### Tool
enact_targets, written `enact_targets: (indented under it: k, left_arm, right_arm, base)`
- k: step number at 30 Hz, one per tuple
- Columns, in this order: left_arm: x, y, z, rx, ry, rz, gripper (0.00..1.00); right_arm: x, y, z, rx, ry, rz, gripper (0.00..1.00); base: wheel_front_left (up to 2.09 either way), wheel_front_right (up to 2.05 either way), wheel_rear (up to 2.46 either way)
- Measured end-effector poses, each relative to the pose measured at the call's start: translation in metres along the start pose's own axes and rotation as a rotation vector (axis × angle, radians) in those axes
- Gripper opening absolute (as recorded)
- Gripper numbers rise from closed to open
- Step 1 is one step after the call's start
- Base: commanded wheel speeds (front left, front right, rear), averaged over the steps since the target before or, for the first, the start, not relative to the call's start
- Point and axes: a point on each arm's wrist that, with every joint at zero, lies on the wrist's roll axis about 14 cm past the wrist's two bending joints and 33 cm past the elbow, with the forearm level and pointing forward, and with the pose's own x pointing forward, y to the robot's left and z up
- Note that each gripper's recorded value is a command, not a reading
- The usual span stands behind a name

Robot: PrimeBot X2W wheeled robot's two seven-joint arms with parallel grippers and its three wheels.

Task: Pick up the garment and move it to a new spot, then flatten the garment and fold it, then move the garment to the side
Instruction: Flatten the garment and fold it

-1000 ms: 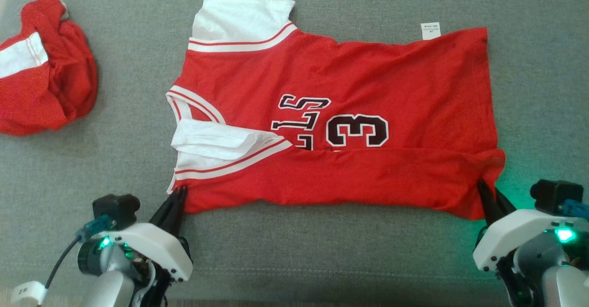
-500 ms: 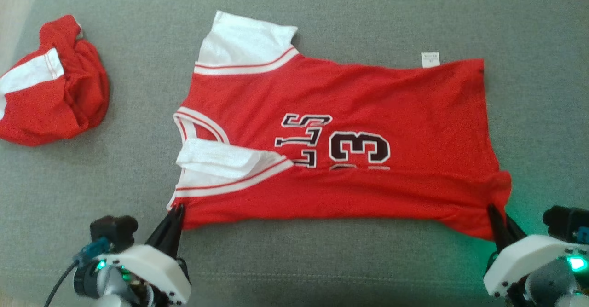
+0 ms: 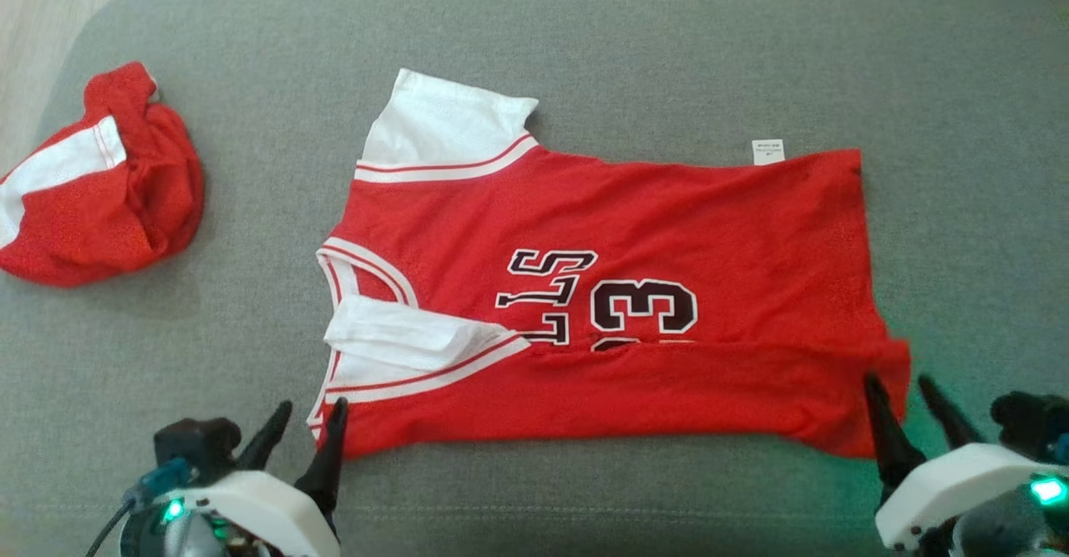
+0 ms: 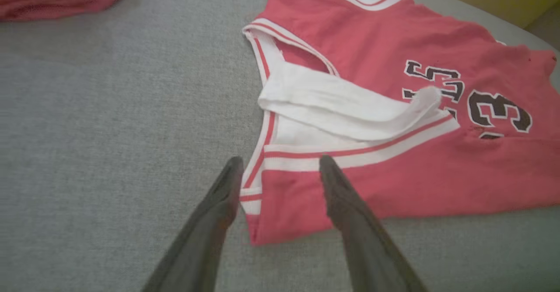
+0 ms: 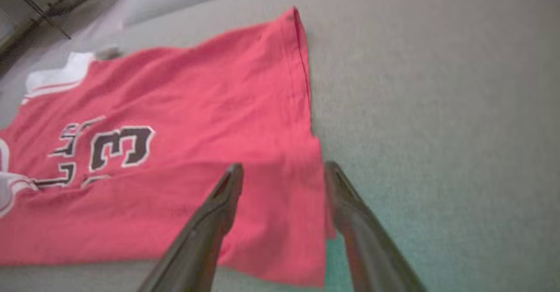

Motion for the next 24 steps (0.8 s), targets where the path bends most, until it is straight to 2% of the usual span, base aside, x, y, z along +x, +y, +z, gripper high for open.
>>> enact_targets:
  k: [5,6,10,16,24]
  left_arm:
    - [-0.005,0.0,0.028,0.018,-0.127,0.022,1.0]
    - [-0.009,-0.003,0.045,0.038,-0.204,0.029,1.0]
    - [-0.021,-0.01,0.081,0.081,-0.363,0.033,1.0]
    - [-0.037,-0.012,0.107,0.142,-0.471,0.044,1.0]
    - [-0.04,-0.012,0.112,0.159,-0.483,0.054,1.0]
  right_arm:
    - [-0.009,0.018,0.051,-0.07,-0.228,0.039,1.0]
    - [-0.015,0.029,0.074,-0.096,-0.323,0.064,1.0]
    - [-0.028,0.048,0.106,-0.148,-0.455,0.104,1.0]
    - [-0.039,0.053,0.117,-0.177,-0.508,0.111,1.0]
    - [-0.041,0.053,0.118,-0.177,-0.513,0.109,1.0]
  base:
    - [0.0,0.0,0.0]
    - [0.0,0.0,0.0]
    - [0.0,0.0,0.0]
    - [0.0,0.0,0.0]
    - [0.0,0.0,0.0]
